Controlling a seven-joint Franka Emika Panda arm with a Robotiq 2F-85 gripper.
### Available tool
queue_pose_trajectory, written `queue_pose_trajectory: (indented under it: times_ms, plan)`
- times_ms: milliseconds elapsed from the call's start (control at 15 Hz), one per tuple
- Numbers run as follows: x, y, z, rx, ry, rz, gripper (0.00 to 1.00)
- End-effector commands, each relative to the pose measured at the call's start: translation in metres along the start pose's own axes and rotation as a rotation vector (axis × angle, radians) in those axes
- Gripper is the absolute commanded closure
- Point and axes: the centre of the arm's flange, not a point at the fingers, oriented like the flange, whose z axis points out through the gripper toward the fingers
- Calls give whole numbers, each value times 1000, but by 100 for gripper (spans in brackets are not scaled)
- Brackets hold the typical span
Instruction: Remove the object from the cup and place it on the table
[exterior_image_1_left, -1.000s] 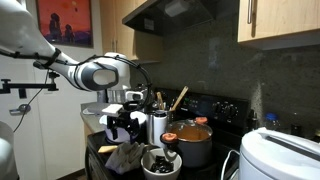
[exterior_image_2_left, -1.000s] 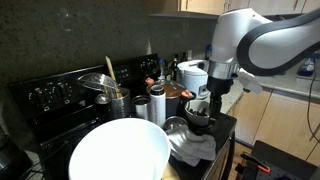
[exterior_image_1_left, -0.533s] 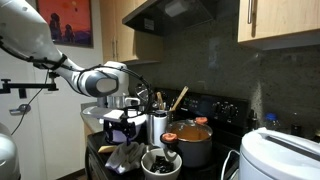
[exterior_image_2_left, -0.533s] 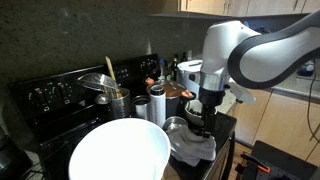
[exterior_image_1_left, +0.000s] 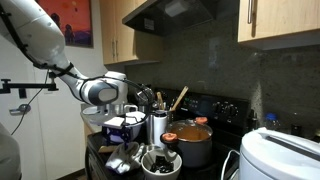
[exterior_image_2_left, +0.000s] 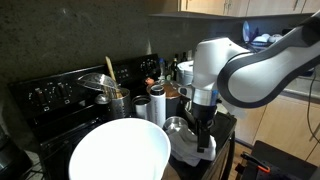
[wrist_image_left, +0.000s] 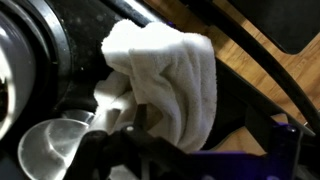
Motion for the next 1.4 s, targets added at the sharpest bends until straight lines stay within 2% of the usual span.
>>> queue_pose_trajectory:
  times_ms: [0,133,200,333,600,733,867,1067,1333]
  plan:
    - [-26,-13,39,-15,3,-26,0]
    - [-24,-13,48,-32,3,-31,11]
    - [-23,-13,52,-39,4,-33,29]
    - [-21,-14,58,-47,6,-37,39]
    - [-20,-10,65,-59,4,-38,71]
    - [-18,-4,59,-70,-1,-32,87]
    - [-16,1,42,-33,6,-24,99]
    - [-15,4,-9,0,15,-28,98]
    - [-27,3,-73,48,-35,-44,97]
